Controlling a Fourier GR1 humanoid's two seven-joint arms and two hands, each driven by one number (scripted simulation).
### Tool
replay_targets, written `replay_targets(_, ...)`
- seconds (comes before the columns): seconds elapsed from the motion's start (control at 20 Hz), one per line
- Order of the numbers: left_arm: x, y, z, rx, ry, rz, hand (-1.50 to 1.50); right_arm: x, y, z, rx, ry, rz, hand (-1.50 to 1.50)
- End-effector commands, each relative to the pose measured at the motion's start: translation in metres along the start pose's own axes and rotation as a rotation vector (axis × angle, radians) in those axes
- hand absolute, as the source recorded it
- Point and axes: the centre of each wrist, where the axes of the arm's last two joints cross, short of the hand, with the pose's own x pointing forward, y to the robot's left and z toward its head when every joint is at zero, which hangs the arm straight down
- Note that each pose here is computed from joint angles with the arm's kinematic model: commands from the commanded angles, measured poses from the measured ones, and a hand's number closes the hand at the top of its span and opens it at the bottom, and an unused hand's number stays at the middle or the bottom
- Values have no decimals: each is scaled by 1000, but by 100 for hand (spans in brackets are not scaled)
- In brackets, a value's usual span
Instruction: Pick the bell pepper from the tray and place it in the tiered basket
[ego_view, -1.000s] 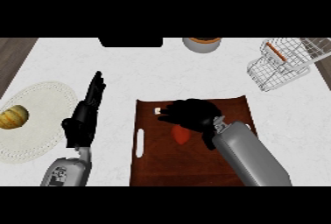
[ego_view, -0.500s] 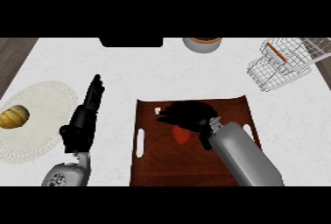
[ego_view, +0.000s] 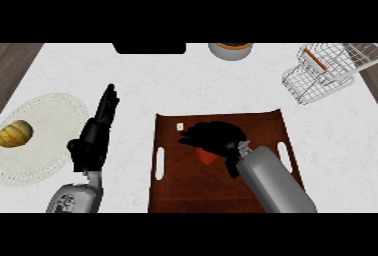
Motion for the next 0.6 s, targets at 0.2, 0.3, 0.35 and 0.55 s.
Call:
replay_targets(0.2, 3, -11, -3, 16, -4, -2, 0, 7, 18, -12, -154, -23, 87, 150)
replay_targets(0.3, 3, 1, 8, -7, -11, 0, 0, -5, 1, -20, -193, -51, 150, 150)
replay_targets(0.35, 8, -11, -3, -7, -9, 12, 0, 3, 21, -19, -199, -61, 151, 150)
replay_targets(0.55, 0, 8, 4, 45, 8, -2, 0, -77, 59, 77, -51, 393, 150, 150)
